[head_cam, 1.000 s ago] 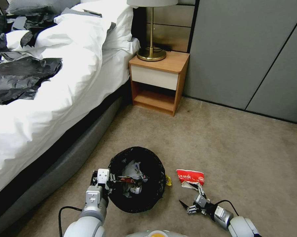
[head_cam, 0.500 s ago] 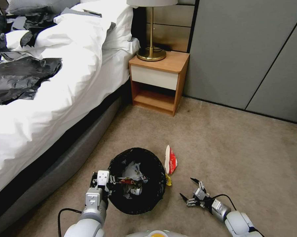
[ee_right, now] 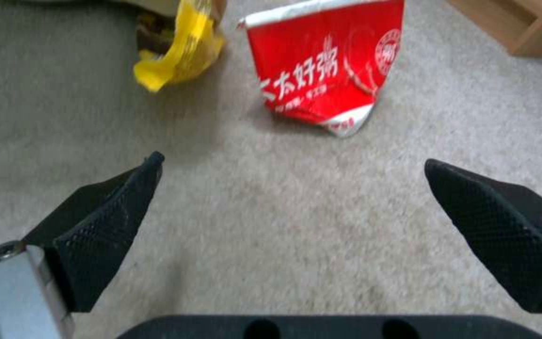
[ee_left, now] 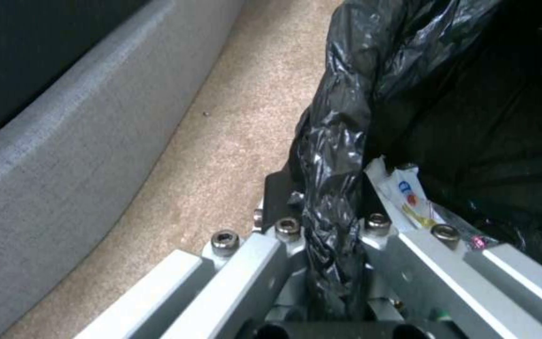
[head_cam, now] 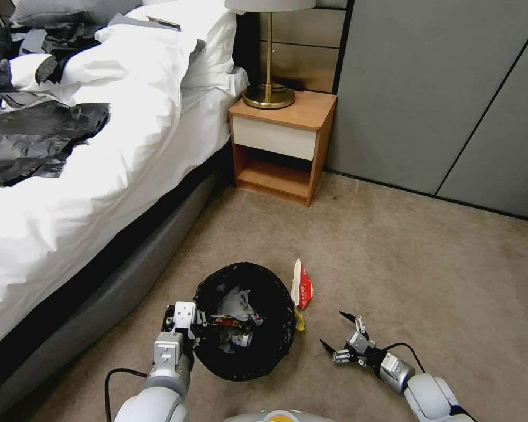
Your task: Pick up the trash bin, then pick up the garbage from the floor and place it into the trash bin.
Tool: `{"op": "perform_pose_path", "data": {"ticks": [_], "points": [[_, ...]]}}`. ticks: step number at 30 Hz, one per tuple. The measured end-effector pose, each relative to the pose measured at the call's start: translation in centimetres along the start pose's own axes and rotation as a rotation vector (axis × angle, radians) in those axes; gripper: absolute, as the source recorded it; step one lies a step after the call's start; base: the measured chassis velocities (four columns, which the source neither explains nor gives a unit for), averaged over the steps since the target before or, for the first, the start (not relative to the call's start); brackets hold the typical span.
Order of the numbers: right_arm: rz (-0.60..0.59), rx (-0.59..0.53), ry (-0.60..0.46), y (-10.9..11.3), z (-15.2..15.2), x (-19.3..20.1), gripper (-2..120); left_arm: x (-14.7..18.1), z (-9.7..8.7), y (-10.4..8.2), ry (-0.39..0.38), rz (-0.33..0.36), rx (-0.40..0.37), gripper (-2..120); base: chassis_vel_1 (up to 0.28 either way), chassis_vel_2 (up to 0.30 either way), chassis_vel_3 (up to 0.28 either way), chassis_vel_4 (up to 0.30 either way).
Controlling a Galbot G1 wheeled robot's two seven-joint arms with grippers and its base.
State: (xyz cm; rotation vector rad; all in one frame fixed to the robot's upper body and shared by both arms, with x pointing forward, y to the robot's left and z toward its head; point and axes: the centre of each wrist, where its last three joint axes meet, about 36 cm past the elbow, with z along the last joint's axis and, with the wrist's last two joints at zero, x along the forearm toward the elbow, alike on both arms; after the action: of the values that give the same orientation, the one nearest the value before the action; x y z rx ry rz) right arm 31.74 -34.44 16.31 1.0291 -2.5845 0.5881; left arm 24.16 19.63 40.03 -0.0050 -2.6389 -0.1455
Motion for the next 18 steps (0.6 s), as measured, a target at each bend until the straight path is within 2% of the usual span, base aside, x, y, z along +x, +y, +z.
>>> {"op": "perform_pose_path", "data": {"ticks": [5, 8, 10, 18], "points": [[0.02, -0.037, -0.031, 0.0, -0.9, -0.4, 100, 0.0, 0.0, 0.0, -0.001, -0.001, 0.001, 0, 0.0, 0.0, 0.0, 0.0], [0.048, -0.095, -0.066, 0.2, -2.0, -0.7, 100, 0.0, -0.1, 0.1, -0.001, -0.003, 0.001, 0, 0.0, 0.0, 0.0, 0.0], [0.081, -0.16, -0.117, 0.5, -3.7, -1.2, 100, 0.0, -0.1, 0.2, -0.002, -0.004, 0.002, 0, 0.0, 0.0, 0.0, 0.0], [0.122, -0.227, -0.172, 1.5, -7.2, -3.3, 100, 0.0, -0.3, 0.4, -0.005, -0.008, 0.004, 0, 0.0, 0.0, 0.0, 0.0]]}}
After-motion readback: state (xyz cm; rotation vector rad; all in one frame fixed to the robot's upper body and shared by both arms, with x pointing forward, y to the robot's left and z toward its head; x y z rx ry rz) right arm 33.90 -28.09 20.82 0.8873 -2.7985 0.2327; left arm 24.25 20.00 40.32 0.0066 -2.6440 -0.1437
